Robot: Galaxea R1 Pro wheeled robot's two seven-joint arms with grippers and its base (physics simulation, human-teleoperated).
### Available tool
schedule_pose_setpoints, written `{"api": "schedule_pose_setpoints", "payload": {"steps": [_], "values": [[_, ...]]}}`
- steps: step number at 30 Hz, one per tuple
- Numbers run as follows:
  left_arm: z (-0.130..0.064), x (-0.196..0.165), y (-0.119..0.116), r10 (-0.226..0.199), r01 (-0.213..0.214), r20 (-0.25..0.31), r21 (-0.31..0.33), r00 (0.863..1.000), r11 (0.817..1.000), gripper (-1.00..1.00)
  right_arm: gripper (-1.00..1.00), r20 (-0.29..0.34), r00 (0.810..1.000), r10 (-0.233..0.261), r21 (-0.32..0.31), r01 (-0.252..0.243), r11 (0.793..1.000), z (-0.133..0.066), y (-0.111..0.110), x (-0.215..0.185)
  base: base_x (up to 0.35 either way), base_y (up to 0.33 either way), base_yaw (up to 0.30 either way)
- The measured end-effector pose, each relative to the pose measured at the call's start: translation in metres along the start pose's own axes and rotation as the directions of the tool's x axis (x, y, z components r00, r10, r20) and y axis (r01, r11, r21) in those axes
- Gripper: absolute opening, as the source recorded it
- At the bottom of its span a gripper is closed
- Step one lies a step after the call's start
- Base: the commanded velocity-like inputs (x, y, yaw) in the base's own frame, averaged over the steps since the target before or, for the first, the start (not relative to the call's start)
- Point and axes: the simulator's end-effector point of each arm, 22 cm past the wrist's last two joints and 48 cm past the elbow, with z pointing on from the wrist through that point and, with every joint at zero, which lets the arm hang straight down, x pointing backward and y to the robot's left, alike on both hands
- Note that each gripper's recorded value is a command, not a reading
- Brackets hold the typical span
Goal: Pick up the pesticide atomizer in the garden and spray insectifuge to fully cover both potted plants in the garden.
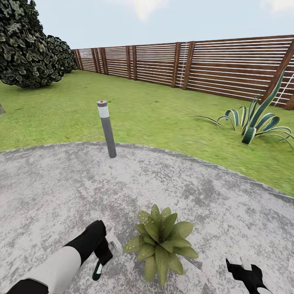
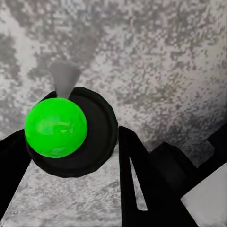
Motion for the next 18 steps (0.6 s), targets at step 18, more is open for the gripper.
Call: {"api": "schedule_pose_setpoints", "payload": {"steps": [18], "values": [[-0.066,-0.084,0.014,0.089,-0.085,0.072,-0.055,0.993,0.995,-1.00,1.00,0.001,1.000,0.001,0.003,-0.001,1.000,0.000,-0.001,-0.001,0.000,0.000,0.000]]}}
